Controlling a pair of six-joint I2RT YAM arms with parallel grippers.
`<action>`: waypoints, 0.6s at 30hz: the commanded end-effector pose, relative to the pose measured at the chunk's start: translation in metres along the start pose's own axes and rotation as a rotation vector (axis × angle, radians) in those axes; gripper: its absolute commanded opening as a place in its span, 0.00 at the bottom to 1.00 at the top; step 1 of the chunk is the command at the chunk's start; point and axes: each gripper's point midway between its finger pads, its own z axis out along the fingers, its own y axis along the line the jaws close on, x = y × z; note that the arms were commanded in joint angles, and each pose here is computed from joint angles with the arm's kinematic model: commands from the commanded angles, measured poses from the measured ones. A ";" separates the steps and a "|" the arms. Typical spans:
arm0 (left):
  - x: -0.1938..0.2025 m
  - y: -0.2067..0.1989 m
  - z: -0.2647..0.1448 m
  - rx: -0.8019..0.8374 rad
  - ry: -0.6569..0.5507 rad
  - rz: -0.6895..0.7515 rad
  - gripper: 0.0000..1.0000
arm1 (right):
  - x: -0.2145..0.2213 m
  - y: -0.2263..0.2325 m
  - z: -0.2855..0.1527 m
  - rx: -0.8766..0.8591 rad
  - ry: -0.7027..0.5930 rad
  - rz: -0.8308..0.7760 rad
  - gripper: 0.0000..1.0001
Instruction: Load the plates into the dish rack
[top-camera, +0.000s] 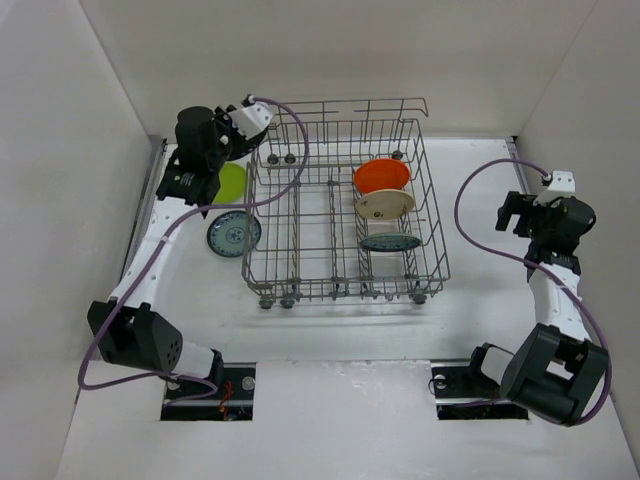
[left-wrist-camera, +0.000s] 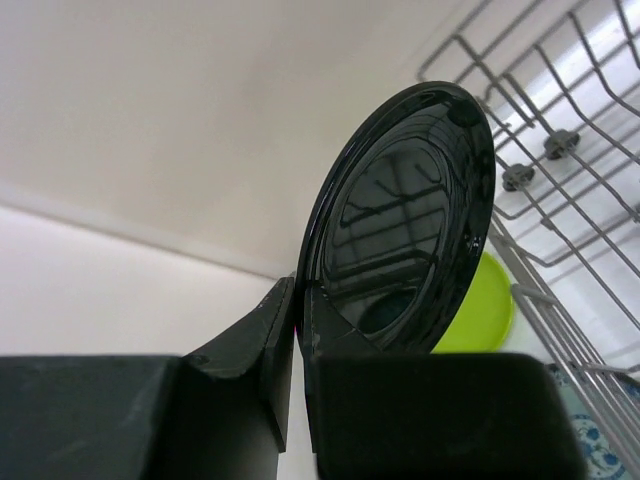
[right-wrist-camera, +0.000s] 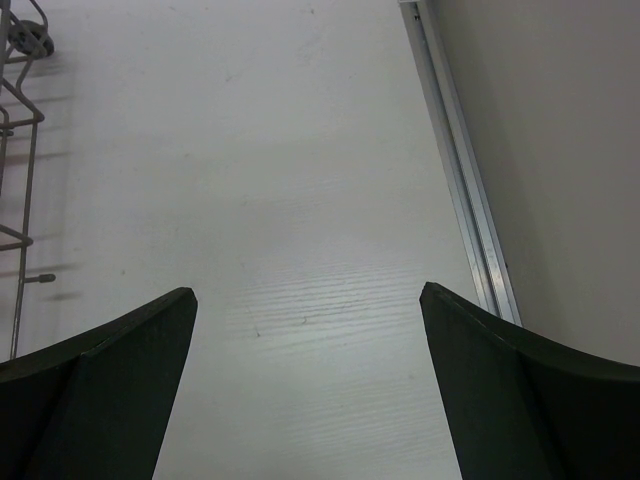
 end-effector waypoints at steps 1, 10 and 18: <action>-0.022 0.004 -0.007 -0.017 -0.085 0.086 0.00 | -0.022 0.002 -0.004 -0.011 -0.081 -0.029 1.00; -0.043 -0.055 -0.007 0.123 -0.167 0.139 0.00 | -0.021 0.001 -0.002 -0.006 -0.073 -0.026 1.00; -0.090 -0.059 -0.012 0.122 -0.275 0.191 0.00 | -0.021 0.000 -0.002 0.000 -0.072 -0.026 1.00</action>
